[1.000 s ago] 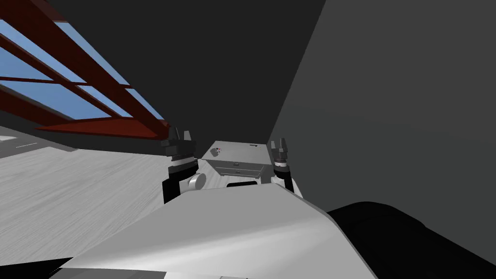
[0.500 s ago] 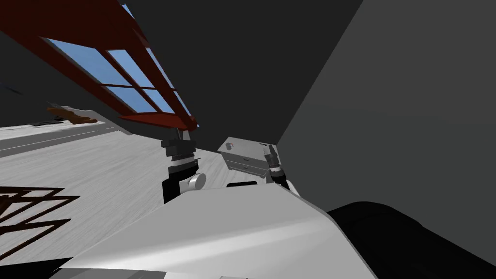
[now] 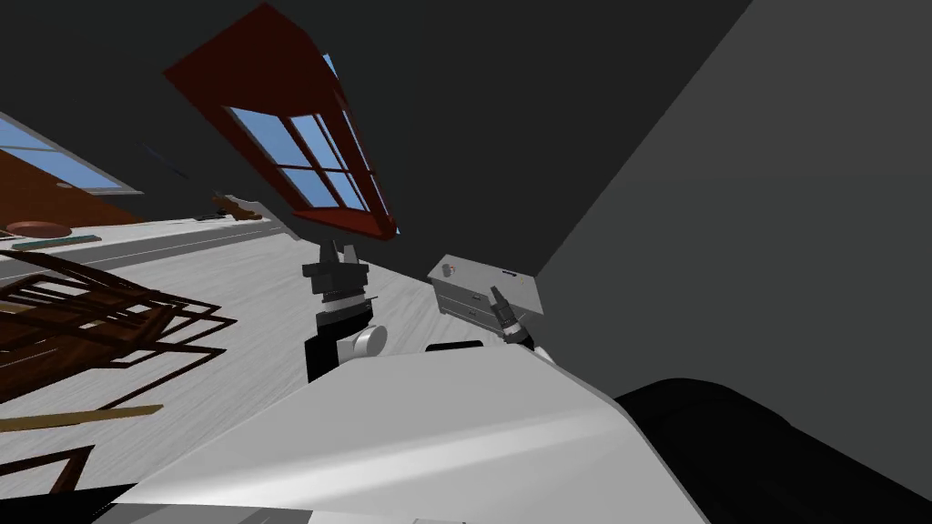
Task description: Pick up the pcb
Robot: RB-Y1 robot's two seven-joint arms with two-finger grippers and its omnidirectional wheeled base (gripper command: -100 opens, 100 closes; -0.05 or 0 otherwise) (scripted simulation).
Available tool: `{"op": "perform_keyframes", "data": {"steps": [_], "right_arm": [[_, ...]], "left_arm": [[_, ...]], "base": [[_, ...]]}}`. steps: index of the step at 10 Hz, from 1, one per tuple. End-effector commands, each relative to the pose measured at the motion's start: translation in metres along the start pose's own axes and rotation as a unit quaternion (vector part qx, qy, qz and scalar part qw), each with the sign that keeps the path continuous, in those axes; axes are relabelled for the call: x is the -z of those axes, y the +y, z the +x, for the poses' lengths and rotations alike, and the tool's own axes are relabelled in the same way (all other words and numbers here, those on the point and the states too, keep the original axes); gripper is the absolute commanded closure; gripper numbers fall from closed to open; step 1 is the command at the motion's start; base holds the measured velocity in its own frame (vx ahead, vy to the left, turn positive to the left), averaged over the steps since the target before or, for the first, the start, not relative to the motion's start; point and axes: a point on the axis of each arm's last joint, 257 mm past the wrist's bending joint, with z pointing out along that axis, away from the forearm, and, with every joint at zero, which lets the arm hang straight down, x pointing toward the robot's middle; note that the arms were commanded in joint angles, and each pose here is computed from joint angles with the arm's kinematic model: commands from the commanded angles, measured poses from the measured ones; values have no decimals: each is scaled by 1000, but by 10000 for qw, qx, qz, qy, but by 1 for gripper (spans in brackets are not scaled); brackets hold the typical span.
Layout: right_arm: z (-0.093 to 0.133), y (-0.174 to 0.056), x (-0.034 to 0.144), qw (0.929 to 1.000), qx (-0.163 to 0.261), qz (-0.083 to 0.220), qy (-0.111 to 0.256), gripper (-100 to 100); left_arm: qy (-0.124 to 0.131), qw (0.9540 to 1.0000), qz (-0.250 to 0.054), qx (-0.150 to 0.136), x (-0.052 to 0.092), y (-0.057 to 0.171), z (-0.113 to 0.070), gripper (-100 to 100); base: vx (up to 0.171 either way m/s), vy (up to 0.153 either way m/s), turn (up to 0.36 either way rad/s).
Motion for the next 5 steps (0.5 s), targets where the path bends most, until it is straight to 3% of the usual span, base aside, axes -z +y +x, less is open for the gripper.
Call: {"op": "perform_keyframes", "data": {"steps": [1, 2, 4, 5], "right_arm": [[19, -26, 18, 9986, 29, 416, 330, -100], [19, -27, 20, 9983, 58, 434, 376, -100], [54, -71, 60, 9890, 99, 1137, 937, -100], [53, -79, 68, 9865, 165, 1252, 1047, -100]], "left_arm": [[0, 10000, 0, 0, 0, 0, 0, 0], [0, 10000, 0, 1, 0, 0, 0, 0], [0, 10000, 0, 1, 0, 0, 0, 0], [0, 10000, 0, 1, 0, 0, 0, 0]], "base": [[-57, 76, 349], [-48, 54, 160], [-59, 97, 377], [-58, 80, 178]]}}
